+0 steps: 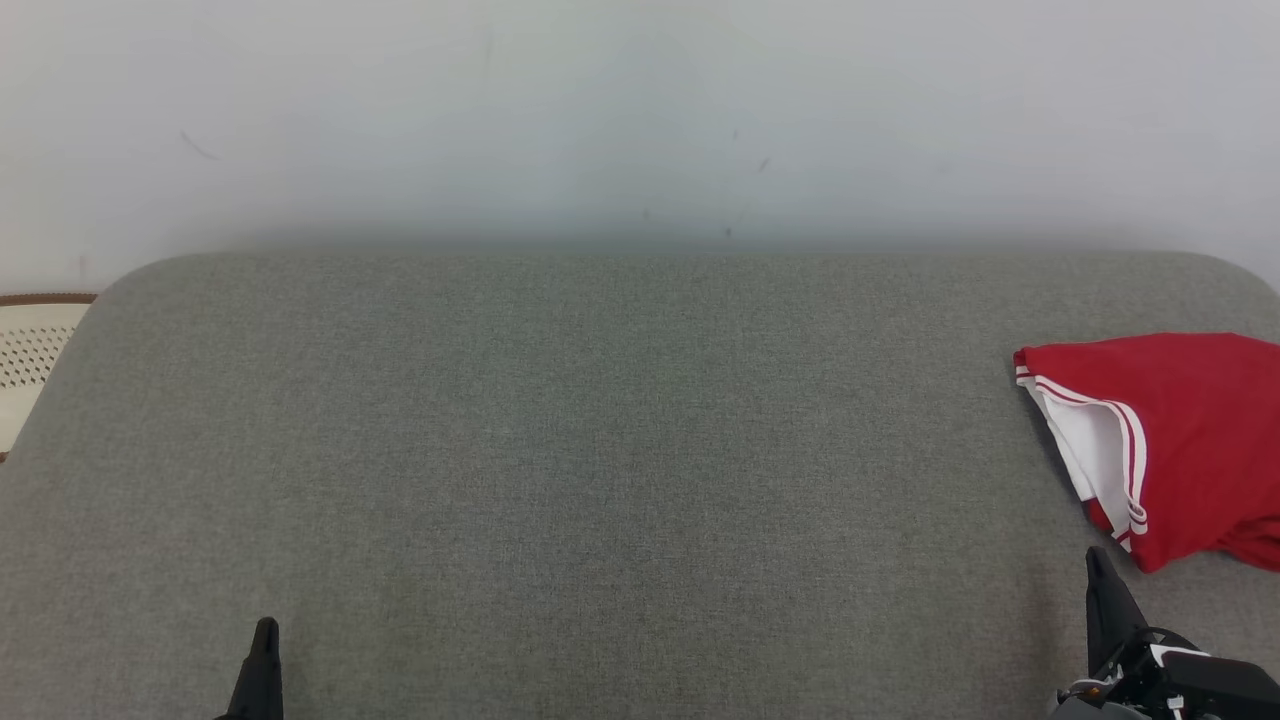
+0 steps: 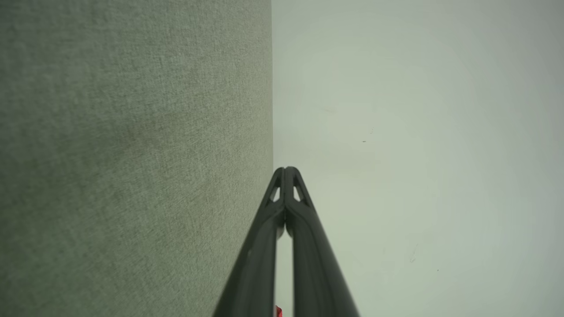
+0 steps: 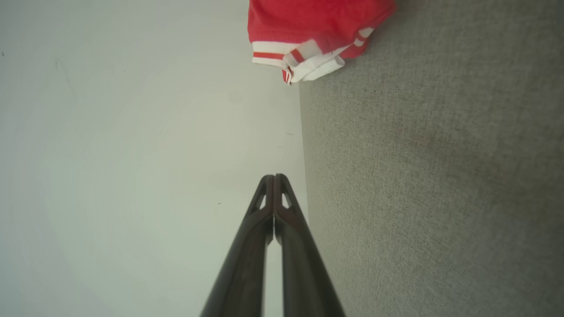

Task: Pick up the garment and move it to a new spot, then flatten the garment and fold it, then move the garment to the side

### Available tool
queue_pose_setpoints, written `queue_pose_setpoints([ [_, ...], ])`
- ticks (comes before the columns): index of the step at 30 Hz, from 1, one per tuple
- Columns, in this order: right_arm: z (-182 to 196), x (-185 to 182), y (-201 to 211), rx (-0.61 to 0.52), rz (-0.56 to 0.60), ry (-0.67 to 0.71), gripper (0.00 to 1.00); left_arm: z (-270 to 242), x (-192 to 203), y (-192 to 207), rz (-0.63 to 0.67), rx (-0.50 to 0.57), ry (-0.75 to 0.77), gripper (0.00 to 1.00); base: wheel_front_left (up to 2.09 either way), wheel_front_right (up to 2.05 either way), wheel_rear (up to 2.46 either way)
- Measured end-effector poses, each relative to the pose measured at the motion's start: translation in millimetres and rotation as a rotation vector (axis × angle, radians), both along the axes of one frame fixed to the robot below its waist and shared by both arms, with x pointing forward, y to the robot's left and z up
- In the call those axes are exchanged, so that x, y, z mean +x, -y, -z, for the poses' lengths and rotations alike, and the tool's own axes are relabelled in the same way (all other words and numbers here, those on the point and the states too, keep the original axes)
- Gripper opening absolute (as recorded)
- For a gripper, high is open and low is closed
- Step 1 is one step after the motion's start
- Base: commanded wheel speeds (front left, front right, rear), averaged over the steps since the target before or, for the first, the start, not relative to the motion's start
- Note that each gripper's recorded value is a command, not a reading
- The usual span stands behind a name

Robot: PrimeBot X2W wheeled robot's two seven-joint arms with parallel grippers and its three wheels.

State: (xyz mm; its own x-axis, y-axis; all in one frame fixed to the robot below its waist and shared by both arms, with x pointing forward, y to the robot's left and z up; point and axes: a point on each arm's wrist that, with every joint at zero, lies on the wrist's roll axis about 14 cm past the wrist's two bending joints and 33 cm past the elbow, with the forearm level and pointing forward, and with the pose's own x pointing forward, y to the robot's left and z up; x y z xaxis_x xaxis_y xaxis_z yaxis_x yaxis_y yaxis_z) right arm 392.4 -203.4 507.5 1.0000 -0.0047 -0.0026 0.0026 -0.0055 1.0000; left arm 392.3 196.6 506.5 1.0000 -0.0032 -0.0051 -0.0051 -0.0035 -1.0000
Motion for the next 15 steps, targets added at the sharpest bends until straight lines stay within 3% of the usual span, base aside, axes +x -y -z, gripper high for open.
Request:
queue_pose_setpoints([
  [15, -0.1, 0.0, 0.0, 0.0, -0.001, 0.0, 0.0, 0.0, 0.0, 0.0, 0.0, 0.0, 0.0, 0.0, 0.0, 0.0, 0.0],
])
